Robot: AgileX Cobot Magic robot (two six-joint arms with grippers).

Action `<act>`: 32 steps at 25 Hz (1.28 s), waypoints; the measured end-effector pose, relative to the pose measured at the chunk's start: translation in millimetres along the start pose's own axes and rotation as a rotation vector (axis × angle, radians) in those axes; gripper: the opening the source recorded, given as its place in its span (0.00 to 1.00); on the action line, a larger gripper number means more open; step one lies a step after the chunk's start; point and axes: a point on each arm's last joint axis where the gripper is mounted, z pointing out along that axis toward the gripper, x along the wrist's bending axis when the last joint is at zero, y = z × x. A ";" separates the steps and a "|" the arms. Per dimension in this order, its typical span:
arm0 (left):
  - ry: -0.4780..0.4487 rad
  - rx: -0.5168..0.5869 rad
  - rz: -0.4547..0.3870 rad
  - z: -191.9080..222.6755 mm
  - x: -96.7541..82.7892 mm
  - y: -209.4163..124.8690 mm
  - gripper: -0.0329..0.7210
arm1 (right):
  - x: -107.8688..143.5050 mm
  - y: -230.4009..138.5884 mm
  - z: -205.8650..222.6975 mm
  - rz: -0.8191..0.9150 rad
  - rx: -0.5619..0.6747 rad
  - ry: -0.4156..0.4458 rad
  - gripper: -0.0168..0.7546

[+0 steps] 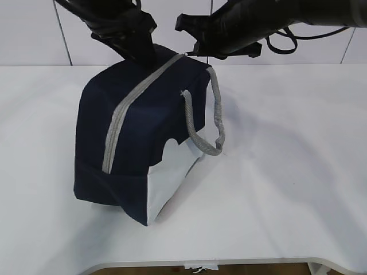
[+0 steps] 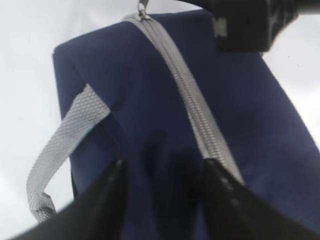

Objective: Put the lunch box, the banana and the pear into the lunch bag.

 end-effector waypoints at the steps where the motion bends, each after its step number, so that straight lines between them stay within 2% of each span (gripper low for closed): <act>1: -0.001 0.002 0.000 0.0 -0.1 -0.2 0.42 | 0.1 0.0 0.0 0.002 0.000 0.001 0.02; 5: -0.010 0.021 -0.001 0.0 -0.9 -1.9 0.11 | 0.3 -0.1 0.0 0.008 0.001 0.003 0.02; 7: -0.015 0.033 0.002 -0.1 -1.4 -3.0 0.05 | 0.4 -0.2 0.0 0.013 0.002 0.005 0.02; 19: -0.026 0.054 0.087 -1.2 -2.5 -5.2 0.04 | 0.1 -1.2 0.0 0.017 0.014 0.001 0.02; 32: -0.028 -0.008 0.163 -42.7 -14.8 -6.8 0.04 | -13.3 -1.3 -0.5 0.034 0.066 -0.046 0.02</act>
